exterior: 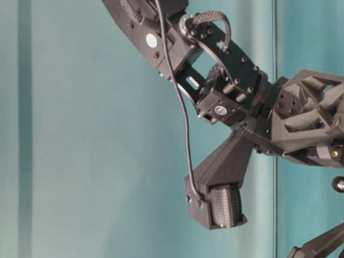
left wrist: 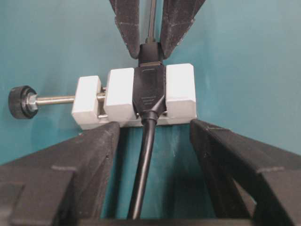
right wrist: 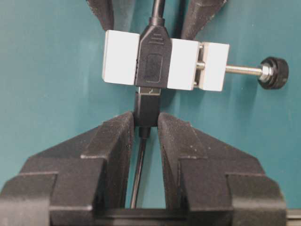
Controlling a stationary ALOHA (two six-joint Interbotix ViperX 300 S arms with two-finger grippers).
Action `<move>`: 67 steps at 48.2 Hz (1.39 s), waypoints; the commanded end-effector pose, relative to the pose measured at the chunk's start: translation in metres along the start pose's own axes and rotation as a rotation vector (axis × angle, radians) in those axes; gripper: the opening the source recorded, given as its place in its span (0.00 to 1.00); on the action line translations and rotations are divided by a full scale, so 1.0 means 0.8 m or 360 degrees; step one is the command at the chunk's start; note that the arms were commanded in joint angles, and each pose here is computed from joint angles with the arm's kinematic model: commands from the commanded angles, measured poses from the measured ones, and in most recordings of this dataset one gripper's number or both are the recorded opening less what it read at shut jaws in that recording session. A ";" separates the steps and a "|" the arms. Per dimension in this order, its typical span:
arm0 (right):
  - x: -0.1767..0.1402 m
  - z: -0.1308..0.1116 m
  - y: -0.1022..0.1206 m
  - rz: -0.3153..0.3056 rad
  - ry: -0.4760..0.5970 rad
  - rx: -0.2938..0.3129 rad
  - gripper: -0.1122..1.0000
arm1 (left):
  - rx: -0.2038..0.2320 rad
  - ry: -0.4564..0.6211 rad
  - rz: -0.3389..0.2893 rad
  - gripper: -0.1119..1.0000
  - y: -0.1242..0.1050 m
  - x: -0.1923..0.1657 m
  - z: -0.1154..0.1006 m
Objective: Insert the USB cable into the female connector supported by the left arm.
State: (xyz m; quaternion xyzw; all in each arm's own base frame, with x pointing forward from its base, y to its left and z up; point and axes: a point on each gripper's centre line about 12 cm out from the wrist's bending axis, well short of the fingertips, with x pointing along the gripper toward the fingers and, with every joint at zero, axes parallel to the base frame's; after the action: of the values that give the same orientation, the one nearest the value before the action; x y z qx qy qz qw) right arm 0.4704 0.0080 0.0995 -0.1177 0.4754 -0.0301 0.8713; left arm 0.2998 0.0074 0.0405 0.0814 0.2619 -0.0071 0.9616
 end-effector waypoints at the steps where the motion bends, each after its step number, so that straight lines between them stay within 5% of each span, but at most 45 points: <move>1: -0.016 0.034 -0.011 -0.0022 -0.0120 -0.0006 0.28 | 0.0060 -0.0022 0.0025 0.70 0.006 0.019 0.008; 19: -0.024 0.055 -0.015 -0.0038 -0.0179 -0.0027 0.28 | 0.0062 -0.0034 0.0027 0.70 0.007 0.025 0.014; 67: -0.012 0.048 -0.006 -0.0014 -0.0165 -0.0047 0.28 | 0.0071 -0.0062 0.0024 0.70 0.009 0.043 0.035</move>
State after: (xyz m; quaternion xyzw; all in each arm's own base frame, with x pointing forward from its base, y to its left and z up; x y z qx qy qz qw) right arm 0.4856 0.0102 0.1105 -0.1368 0.4620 -0.0243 0.8759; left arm 0.3070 0.0066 0.0404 0.0821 0.2698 -0.0108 0.9594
